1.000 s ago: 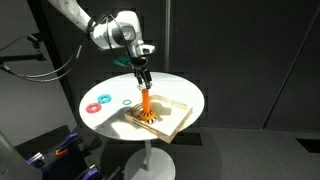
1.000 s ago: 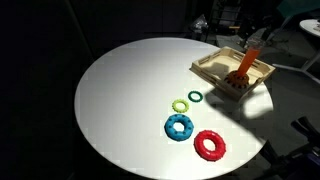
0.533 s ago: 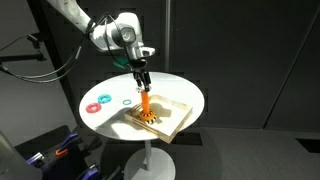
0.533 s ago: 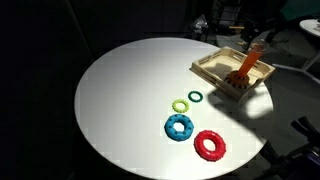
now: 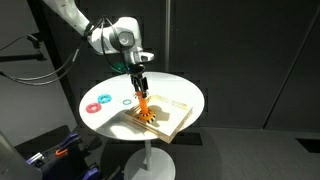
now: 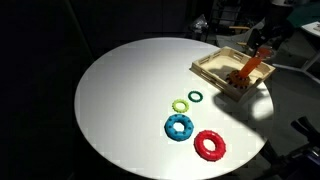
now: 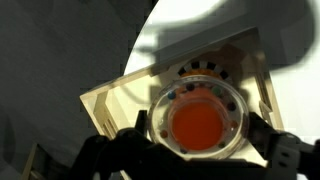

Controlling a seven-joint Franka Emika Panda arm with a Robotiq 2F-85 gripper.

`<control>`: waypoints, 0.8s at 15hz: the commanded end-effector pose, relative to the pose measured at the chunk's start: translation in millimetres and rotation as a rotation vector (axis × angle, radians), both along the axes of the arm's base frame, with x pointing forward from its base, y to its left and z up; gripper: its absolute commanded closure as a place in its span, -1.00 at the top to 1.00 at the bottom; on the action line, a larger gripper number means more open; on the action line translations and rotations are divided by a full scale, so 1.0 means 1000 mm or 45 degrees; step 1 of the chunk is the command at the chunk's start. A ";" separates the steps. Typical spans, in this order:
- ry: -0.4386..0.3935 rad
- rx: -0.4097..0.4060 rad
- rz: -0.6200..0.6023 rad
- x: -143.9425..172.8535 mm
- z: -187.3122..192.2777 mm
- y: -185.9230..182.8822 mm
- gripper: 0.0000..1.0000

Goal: Pick up the ring holder and put it in the tray, pick up the clear ring and put it on the ring holder

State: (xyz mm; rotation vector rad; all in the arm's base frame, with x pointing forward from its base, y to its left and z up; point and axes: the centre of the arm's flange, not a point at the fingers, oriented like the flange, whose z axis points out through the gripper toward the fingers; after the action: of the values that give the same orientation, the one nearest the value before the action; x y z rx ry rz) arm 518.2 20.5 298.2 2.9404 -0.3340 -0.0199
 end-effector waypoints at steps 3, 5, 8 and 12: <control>-0.008 0.012 -0.002 -0.020 0.004 -0.005 0.98; -0.001 0.012 -0.004 -0.022 0.003 -0.005 0.99; 0.007 0.019 0.007 -0.025 0.004 -0.004 1.00; 0.040 0.085 0.045 -0.030 0.011 0.004 1.00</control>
State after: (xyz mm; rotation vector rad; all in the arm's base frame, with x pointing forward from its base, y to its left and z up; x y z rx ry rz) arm 499.1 22.7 295.4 2.9611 -0.3165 -0.0533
